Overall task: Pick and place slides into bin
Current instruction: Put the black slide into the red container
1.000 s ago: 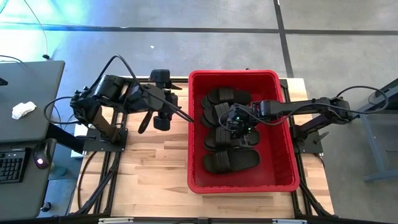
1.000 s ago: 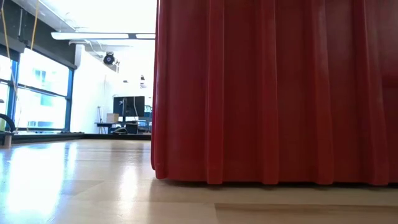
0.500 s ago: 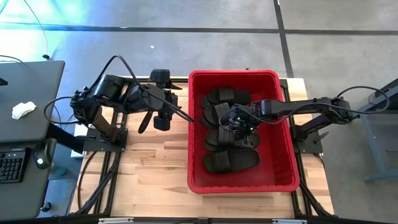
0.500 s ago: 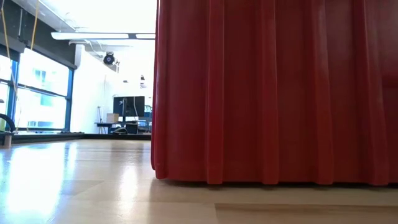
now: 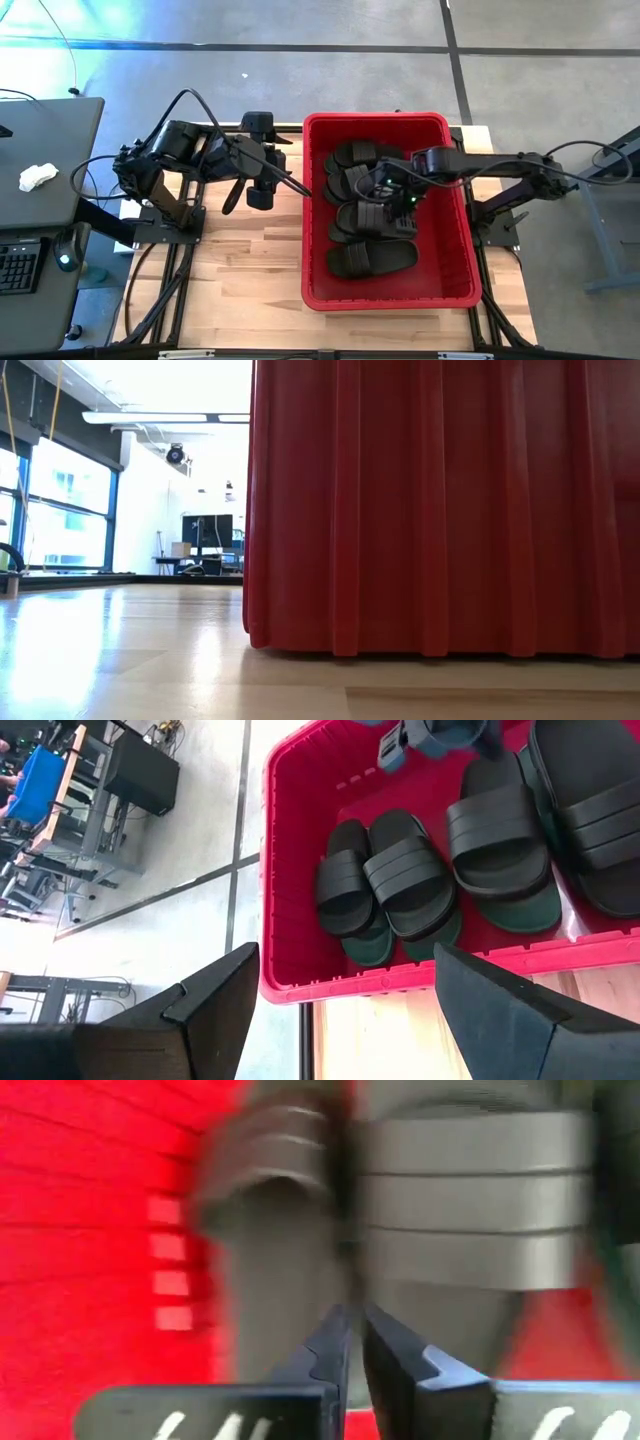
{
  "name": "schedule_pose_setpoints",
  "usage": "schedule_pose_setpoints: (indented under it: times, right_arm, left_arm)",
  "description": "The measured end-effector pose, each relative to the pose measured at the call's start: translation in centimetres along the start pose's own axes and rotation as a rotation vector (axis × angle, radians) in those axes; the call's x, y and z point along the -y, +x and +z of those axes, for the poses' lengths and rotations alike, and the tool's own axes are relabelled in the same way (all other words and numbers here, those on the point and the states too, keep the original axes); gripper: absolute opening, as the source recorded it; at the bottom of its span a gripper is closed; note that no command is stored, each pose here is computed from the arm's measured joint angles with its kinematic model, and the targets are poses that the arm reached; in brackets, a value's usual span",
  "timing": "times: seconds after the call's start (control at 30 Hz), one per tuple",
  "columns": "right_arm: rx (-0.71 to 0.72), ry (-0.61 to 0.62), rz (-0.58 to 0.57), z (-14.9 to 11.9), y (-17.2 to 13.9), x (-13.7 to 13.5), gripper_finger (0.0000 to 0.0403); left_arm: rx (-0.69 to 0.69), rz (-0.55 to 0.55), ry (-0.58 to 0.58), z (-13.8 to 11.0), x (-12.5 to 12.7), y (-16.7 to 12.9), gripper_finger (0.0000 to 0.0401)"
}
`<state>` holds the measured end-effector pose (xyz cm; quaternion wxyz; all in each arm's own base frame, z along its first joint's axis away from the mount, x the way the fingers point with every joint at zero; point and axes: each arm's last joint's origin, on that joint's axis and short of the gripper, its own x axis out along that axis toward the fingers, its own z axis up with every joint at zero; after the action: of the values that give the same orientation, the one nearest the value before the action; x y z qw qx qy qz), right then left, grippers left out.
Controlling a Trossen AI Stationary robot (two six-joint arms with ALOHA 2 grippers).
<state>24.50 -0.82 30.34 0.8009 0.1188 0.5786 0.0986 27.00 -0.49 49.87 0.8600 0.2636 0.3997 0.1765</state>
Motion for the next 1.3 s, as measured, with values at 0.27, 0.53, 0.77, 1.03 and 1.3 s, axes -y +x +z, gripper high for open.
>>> schedule_pose_setpoints:
  times: [0.27,0.53,0.77,1.03,1.3]
  right_arm:
    - [-0.049,0.330,0.364,0.2,-0.6,-1.8,0.0073]
    - [0.076,0.468,0.284,1.2,1.4,-3.4,0.0156]
    - [0.169,0.652,0.249,1.3,3.9,-5.0,0.0167]
    - [0.266,0.791,0.281,0.2,7.6,-6.0,0.0167]
    - [0.293,0.803,0.226,-0.4,8.2,-6.2,0.0167]
  left_arm:
    - [-0.010,-0.003,-0.024,-0.1,0.0,0.0,0.0280]
    - [-0.102,0.035,0.066,-1.0,0.2,0.1,0.0280]
    - [-0.111,0.038,0.157,-1.9,-1.3,-0.3,0.0280]
    - [-0.120,-0.018,0.127,-3.6,-4.1,0.1,0.0280]
    - [-0.130,-0.080,0.129,-4.1,-4.6,1.1,0.0280]
